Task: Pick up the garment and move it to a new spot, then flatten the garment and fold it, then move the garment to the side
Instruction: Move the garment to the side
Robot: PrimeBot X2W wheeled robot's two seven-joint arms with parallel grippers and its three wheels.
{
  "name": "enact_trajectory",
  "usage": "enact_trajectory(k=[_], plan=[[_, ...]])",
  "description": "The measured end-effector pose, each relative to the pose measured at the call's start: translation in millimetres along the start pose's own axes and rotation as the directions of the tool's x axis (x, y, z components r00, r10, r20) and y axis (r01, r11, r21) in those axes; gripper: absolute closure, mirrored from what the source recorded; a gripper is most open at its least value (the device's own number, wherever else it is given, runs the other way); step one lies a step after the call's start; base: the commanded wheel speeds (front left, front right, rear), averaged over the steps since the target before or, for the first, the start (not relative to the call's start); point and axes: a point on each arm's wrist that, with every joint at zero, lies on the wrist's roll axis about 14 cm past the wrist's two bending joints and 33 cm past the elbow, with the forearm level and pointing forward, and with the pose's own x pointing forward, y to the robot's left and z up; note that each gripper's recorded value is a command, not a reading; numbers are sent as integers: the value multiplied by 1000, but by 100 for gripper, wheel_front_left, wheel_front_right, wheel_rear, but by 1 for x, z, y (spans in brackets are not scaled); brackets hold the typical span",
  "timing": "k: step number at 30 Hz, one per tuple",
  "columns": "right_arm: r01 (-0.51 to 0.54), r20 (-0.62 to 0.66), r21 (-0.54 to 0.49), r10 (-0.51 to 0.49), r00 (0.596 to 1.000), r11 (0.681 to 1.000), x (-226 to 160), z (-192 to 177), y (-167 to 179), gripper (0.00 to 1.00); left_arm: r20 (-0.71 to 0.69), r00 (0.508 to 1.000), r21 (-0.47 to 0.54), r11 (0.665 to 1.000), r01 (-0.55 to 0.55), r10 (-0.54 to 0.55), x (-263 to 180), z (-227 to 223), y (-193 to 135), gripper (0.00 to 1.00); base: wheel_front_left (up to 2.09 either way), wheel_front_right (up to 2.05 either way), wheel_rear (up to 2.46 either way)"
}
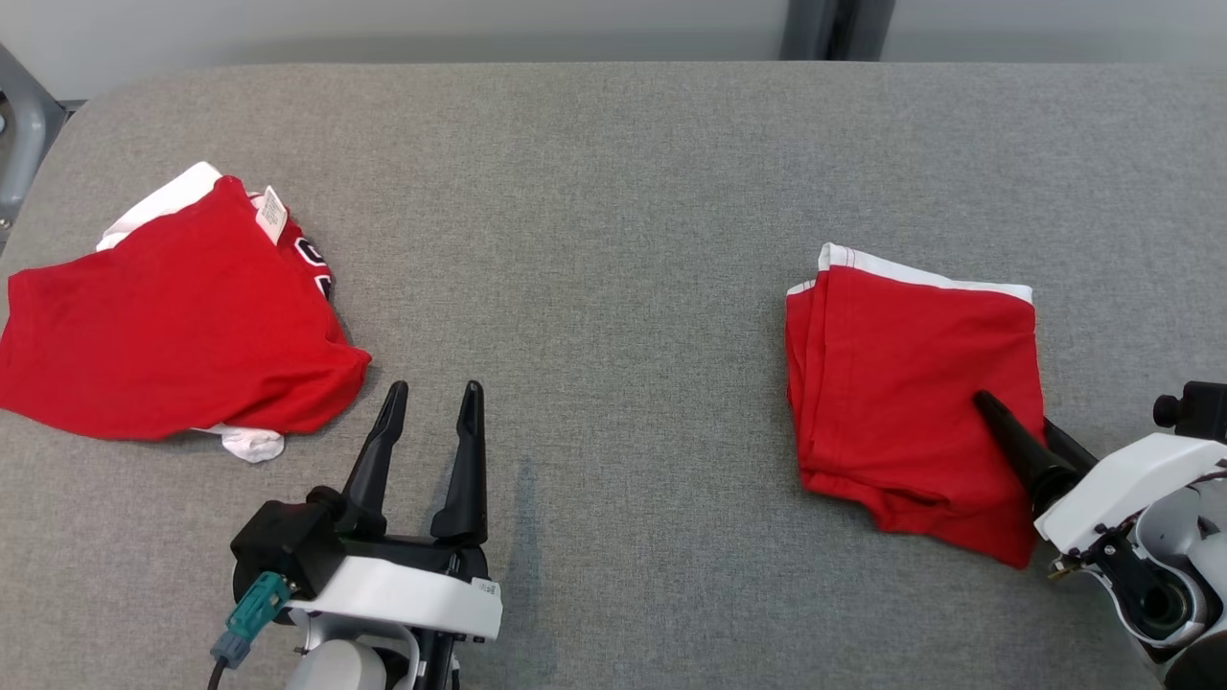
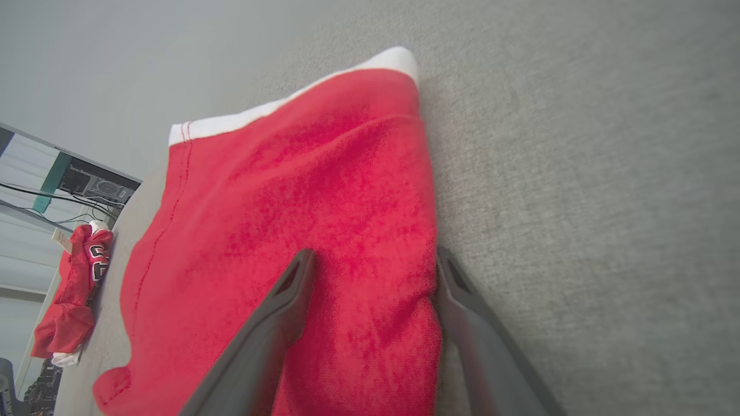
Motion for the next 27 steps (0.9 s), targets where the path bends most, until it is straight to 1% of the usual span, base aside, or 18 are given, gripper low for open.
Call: enact_trajectory(k=[7, 8, 9, 10, 16, 21, 23, 26, 27], plan=[[-54, -40, 0, 54, 998, 999, 11, -4, 17, 0, -3, 1000, 3, 1000, -7, 7, -1, -1, 2, 0, 0, 0, 0], [-60, -45, -2, 60, 997, 998, 12, -5, 19, 15, -3, 1000, 5, 1000, -7, 7, -1, -1, 2, 0, 0, 0, 0], [-66, -51, -11, 66, 997, 998, 13, -6, 21, 54, -3, 1000, 7, 1000, -8, 8, -1, -1, 2, 0, 0, 0, 0], [-71, -58, -23, 69, 996, 997, 13, -7, 22, 100, -3, 1000, 8, 1000, -9, 9, -1, -1, 2, 0, 0, 0, 0], [-67, -55, -123, 60, 997, 990, 9, -8, 17, 100, -1, 1000, 8, 1000, 8, -8, -1, 0, -3, 0, 0, 0, 0], [-56, -33, -224, 49, 998, 973, 0, 2, 8, 100, -5, 999, 6, 999, 46, -46, 2, -2, -15, 0, 0, 0, 0], [-43, -25, -275, 37, 999, 961, -6, 8, 1, 100, -8, 998, 1, 998, 66, -66, 4, -4, -21, 0, 0, 0, 0], [-24, -14, -380, 20, 1000, 924, -14, 20, -12, 100, -8, 994, -2, 994, 107, -107, 11, -5, -34, 0, 0, 0, 0], [-16, -14, -401, 12, 1000, 916, -16, 24, -16, 100, -12, 993, -4, 993, 121, -121, 13, -7, -39, 0, 0, 0, 0]])
